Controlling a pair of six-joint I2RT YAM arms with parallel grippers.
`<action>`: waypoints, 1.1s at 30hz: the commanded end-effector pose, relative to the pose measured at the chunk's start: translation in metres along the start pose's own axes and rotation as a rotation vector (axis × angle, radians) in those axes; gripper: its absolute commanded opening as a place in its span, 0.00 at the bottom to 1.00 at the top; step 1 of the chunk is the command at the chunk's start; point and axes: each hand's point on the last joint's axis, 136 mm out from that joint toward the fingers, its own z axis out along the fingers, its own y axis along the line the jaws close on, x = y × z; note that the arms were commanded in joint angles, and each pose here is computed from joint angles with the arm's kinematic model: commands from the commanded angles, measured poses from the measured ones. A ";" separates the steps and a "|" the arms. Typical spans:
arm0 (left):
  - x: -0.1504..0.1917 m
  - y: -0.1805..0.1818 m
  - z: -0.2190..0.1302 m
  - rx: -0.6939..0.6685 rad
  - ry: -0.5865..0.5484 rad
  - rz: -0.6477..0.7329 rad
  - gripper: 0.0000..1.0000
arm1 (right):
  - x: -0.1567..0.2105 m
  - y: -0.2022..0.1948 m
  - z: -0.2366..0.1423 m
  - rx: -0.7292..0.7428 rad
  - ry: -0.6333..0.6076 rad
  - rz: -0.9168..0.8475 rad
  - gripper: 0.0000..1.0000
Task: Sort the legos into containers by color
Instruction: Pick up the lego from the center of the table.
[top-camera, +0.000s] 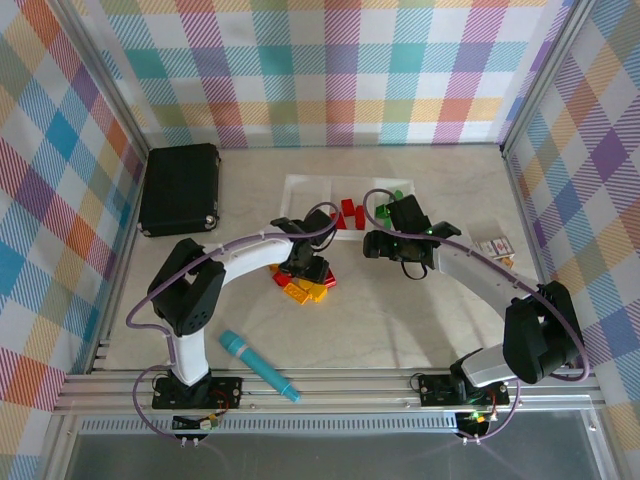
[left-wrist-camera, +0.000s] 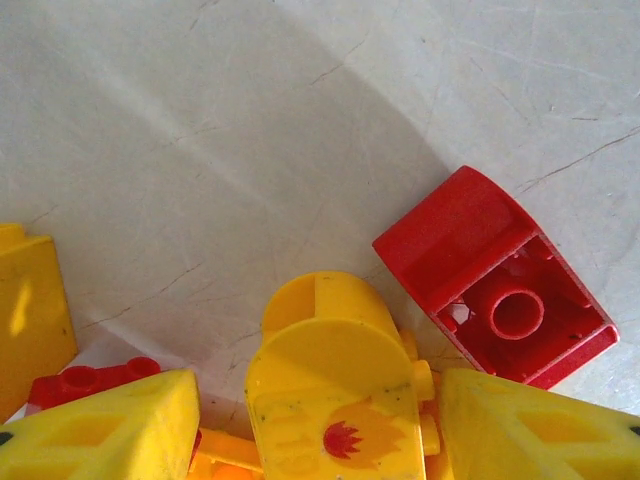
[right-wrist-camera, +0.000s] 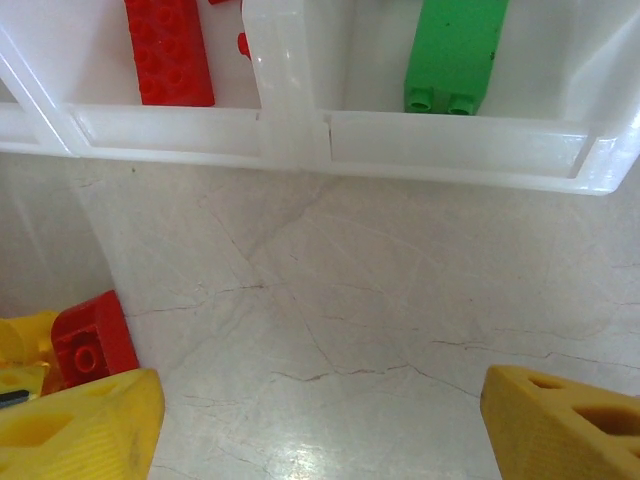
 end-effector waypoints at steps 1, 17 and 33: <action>0.001 -0.001 0.005 0.007 0.035 0.013 0.63 | -0.005 -0.001 -0.003 -0.003 -0.022 0.023 0.83; -0.002 0.009 0.016 0.034 0.077 -0.053 0.52 | -0.007 0.000 -0.001 -0.004 -0.018 0.024 0.83; -0.005 0.005 0.019 0.050 0.071 -0.128 0.31 | -0.003 -0.004 -0.002 0.010 -0.019 0.028 0.83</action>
